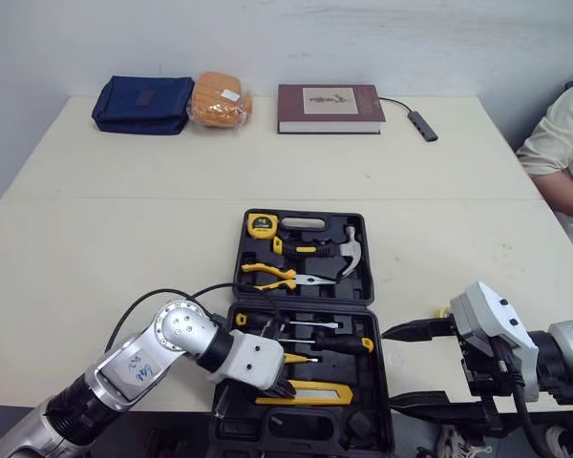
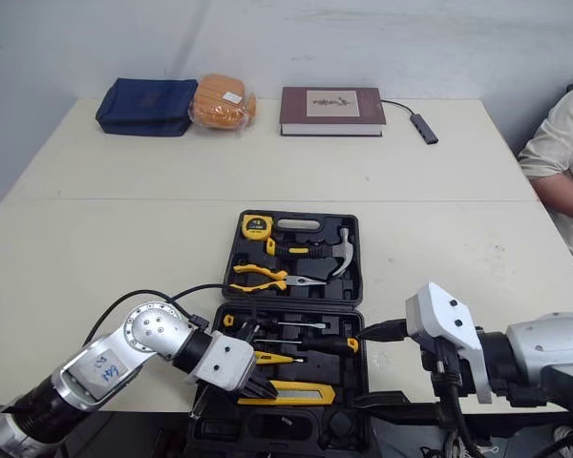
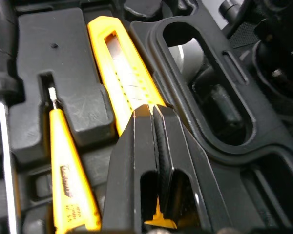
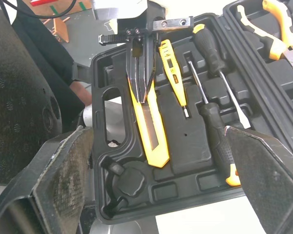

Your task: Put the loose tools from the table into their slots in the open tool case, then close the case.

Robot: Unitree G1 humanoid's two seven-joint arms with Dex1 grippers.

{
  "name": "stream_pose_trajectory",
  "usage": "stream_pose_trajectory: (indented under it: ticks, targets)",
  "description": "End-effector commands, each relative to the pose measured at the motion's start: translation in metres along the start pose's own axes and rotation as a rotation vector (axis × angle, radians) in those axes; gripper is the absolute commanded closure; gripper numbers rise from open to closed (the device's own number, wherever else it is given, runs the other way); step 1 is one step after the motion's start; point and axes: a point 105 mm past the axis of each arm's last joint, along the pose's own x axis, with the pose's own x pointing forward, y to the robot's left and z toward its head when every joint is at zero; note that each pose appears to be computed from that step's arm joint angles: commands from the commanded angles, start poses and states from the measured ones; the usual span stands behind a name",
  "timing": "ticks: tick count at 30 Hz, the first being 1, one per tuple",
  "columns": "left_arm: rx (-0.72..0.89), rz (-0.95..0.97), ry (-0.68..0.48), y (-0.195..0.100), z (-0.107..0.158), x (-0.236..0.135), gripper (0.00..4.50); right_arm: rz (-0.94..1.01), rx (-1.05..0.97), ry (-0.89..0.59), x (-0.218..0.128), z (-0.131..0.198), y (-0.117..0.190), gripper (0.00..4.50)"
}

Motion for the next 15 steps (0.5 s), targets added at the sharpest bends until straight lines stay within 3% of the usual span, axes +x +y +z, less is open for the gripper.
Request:
stream_pose_trajectory:
  ticks: [1,3,8,11,15]
  targets:
    - [-0.161,-0.038,0.094,-0.013,-0.035,0.011,4.46,0.021,-0.028,-0.016,0.002,0.005,0.005,0.00]
    - [-0.150,-0.019,0.057,-0.009,-0.028,0.009,4.46,0.014,-0.028,-0.012,0.002,0.003,0.004,0.00]
    - [-0.206,0.084,-0.248,0.000,0.023,-0.040,4.46,-0.104,-0.014,-0.034,-0.010,0.004,-0.010,0.00]
    - [-0.304,0.170,-0.322,0.001,0.031,-0.076,3.24,-0.219,0.011,-0.053,-0.026,0.002,-0.022,0.00]
    - [-0.455,0.385,-0.312,0.003,0.015,-0.122,1.45,-0.399,0.062,-0.053,-0.059,-0.013,-0.039,0.00]
